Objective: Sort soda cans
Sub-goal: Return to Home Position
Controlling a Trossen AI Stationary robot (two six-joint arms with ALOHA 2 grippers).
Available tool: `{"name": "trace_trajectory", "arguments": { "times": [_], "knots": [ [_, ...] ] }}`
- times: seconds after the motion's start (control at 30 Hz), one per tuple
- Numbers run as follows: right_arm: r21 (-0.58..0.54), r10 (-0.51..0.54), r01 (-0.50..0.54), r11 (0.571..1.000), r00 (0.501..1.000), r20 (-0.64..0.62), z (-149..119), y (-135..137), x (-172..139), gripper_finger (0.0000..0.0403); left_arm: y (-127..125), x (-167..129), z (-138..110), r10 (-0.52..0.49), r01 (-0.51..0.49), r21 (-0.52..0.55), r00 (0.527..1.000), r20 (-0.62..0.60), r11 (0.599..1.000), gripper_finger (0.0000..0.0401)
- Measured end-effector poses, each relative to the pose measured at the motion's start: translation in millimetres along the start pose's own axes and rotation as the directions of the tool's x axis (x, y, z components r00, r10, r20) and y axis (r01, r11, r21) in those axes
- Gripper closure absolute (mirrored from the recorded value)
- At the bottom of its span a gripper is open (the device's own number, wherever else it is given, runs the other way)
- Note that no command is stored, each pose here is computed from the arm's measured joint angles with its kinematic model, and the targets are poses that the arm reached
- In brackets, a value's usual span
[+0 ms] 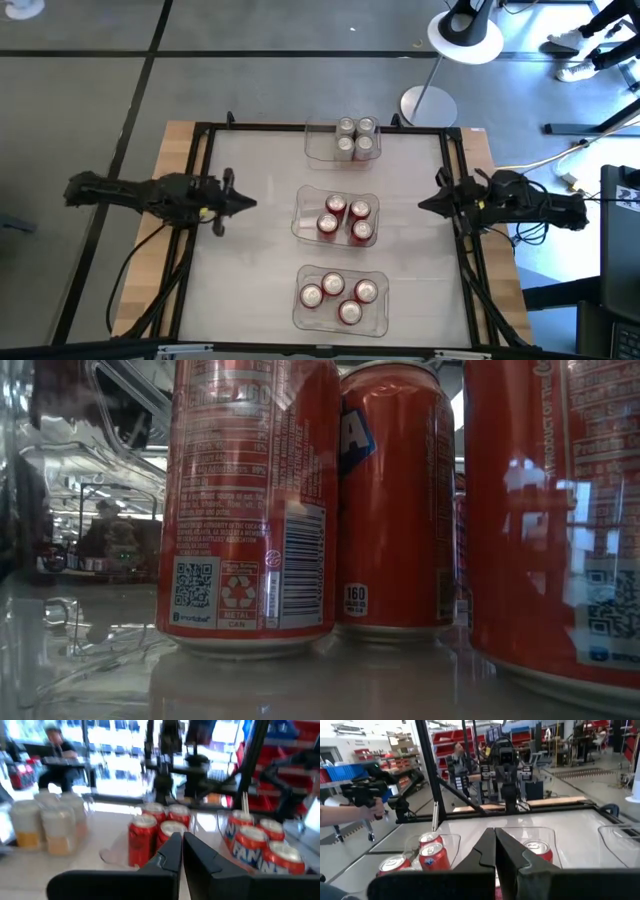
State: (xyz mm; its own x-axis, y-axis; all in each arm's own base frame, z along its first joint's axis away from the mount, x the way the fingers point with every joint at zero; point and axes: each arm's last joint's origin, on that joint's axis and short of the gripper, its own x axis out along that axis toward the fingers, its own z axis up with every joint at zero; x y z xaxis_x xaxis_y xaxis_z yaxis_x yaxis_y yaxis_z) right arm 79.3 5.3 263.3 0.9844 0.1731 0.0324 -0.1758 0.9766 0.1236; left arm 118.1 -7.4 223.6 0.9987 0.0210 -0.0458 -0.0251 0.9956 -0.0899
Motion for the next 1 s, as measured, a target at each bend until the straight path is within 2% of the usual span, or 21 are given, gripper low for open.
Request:
{"name": "trace_trajectory", "arguments": {
  "times": [0.1,0.33,0.47,0.6,0.77,1.0],
  "knots": [
    [0.011,-0.009,0.009,1.000,1.000,0.018,-8.8,-1.3,-1.2,0.0402,3.6,-11.9,-4.2,0.011,-0.012,0.015,0.997,0.077,1.000,0.0396],
    [0.051,-0.107,0.104,0.993,0.993,0.049,-49.6,-10.0,1.2,0.0402,10.5,-26.4,-28.2,0.041,-0.041,-0.002,0.988,0.150,0.999,0.0392],
    [0.055,-0.152,0.149,0.987,0.986,0.065,-63.9,-14.3,7.1,0.0402,12.5,-21.9,-38.9,0.059,-0.058,-0.016,0.992,0.113,0.998,0.0391],
    [0.076,-0.247,0.241,0.967,0.966,0.073,-80.3,-20.0,11.2,0.0402,15.0,-18.7,-52.1,0.078,-0.074,-0.042,0.993,0.092,0.996,0.0395],
    [0.046,-0.255,0.253,0.966,0.966,0.051,-90.2,-21.7,13.0,0.0402,17.2,-18.3,-52.9,0.106,-0.105,-0.014,0.989,0.099,0.994,0.0397],
    [0.000,-0.206,0.206,0.979,0.978,0.031,-92.0,-20.5,13.5,0.0402,18.9,-17.7,-53.7,0.135,-0.136,0.004,0.987,0.089,0.991,0.0397]
  ]
}}
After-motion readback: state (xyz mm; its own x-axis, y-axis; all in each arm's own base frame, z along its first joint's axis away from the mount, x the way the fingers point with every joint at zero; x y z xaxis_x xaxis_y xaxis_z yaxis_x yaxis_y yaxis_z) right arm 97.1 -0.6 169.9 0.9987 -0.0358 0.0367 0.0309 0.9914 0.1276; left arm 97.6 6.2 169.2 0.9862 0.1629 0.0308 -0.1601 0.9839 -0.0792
